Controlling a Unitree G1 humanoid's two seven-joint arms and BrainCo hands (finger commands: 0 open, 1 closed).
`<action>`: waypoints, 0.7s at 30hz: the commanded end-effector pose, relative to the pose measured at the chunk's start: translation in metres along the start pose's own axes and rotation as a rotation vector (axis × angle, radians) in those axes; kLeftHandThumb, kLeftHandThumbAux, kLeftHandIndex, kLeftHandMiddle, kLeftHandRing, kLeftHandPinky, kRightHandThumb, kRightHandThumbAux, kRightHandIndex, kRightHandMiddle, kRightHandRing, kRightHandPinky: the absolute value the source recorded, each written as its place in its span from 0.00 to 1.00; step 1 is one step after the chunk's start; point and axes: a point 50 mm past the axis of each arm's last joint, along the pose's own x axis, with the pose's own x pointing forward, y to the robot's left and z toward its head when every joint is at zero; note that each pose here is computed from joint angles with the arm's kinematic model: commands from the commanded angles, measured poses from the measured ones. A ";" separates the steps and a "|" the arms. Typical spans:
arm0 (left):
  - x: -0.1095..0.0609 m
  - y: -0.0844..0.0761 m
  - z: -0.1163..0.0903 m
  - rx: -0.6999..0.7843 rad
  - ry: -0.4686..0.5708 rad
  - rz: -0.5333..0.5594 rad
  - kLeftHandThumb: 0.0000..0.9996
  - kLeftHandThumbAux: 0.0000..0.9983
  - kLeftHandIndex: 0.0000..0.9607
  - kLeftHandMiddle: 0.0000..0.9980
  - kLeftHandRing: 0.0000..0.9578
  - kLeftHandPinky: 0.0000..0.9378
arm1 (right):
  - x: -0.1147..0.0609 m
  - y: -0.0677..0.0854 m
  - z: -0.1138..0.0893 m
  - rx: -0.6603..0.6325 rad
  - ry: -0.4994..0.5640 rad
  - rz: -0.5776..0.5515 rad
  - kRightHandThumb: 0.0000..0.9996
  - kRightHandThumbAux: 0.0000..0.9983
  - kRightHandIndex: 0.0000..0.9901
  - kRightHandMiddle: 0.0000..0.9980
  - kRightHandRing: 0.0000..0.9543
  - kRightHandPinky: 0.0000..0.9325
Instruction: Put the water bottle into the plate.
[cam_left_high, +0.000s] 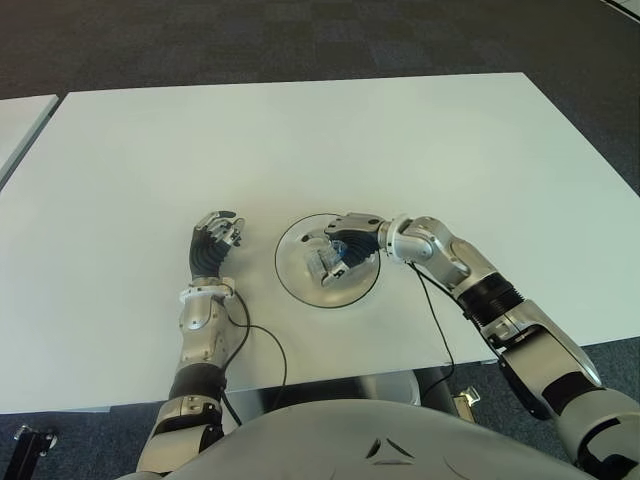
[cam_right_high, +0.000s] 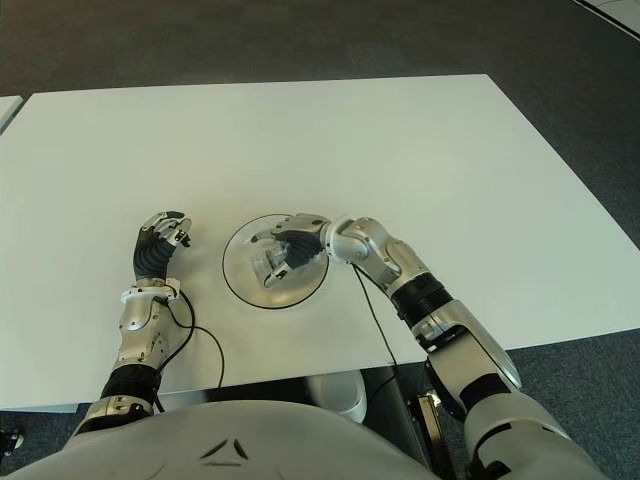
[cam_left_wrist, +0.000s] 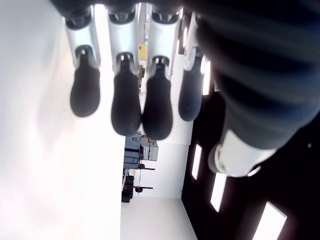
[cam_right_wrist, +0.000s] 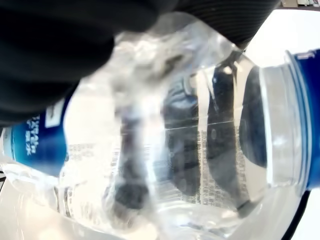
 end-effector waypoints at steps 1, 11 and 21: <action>-0.005 0.001 -0.006 -0.003 0.025 0.026 0.71 0.71 0.45 0.68 0.69 0.69 | -0.002 -0.001 0.002 0.002 -0.028 -0.103 0.61 0.22 0.00 0.00 0.00 0.00; -0.005 0.001 -0.007 0.004 0.028 0.024 0.71 0.71 0.45 0.68 0.69 0.69 | -0.003 -0.001 0.004 -0.042 -0.008 -0.283 0.58 0.17 0.00 0.00 0.00 0.00; -0.005 0.001 -0.007 0.010 0.032 0.020 0.71 0.71 0.45 0.68 0.69 0.69 | -0.005 -0.007 0.011 -0.215 -0.006 -0.600 0.45 0.16 0.00 0.00 0.00 0.00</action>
